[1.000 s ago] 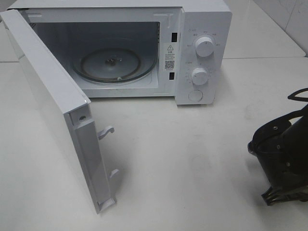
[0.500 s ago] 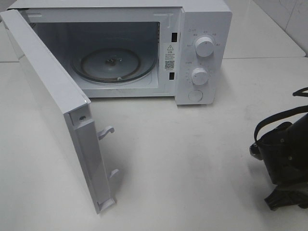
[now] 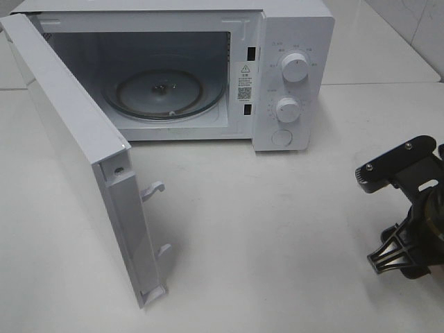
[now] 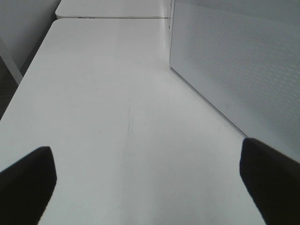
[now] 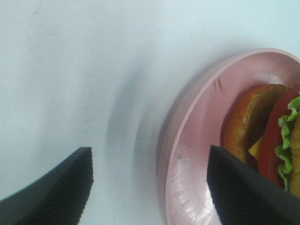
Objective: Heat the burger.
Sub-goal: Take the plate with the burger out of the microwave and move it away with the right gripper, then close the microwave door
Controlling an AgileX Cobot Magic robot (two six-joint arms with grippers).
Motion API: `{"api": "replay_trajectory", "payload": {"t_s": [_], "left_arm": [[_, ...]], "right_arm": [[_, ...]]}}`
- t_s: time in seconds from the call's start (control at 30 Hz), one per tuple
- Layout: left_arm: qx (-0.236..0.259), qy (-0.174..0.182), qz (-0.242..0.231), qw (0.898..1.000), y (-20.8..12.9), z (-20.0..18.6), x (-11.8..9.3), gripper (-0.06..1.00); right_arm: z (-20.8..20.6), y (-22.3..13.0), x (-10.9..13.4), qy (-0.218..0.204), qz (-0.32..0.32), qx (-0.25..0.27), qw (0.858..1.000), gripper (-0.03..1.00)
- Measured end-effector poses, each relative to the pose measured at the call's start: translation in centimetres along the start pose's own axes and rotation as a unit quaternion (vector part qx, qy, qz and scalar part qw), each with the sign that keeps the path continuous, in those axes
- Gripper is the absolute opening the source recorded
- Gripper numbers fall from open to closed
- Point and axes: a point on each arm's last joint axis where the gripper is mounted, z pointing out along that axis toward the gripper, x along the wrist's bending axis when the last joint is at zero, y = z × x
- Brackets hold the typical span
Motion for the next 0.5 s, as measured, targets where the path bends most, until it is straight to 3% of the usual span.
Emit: {"api": "replay_trajectory", "payload": {"t_s": [0.13,0.3,0.5], "left_arm": [[0.0,0.0,0.0,1.0,0.0,0.0,0.0,0.99],[0.0,0.0,0.0,1.0,0.0,0.0,0.0,0.99],[0.0,0.0,0.0,1.0,0.0,0.0,0.0,0.99]], "right_arm": [[-2.2,0.0,-0.6,0.047,0.001,-0.021,0.999,0.79],[-4.5,0.6,-1.0,0.09,-0.024,-0.041,0.995,0.78],[-9.1,0.8,-2.1,0.172,-0.064,-0.048,0.982,0.76]]}}
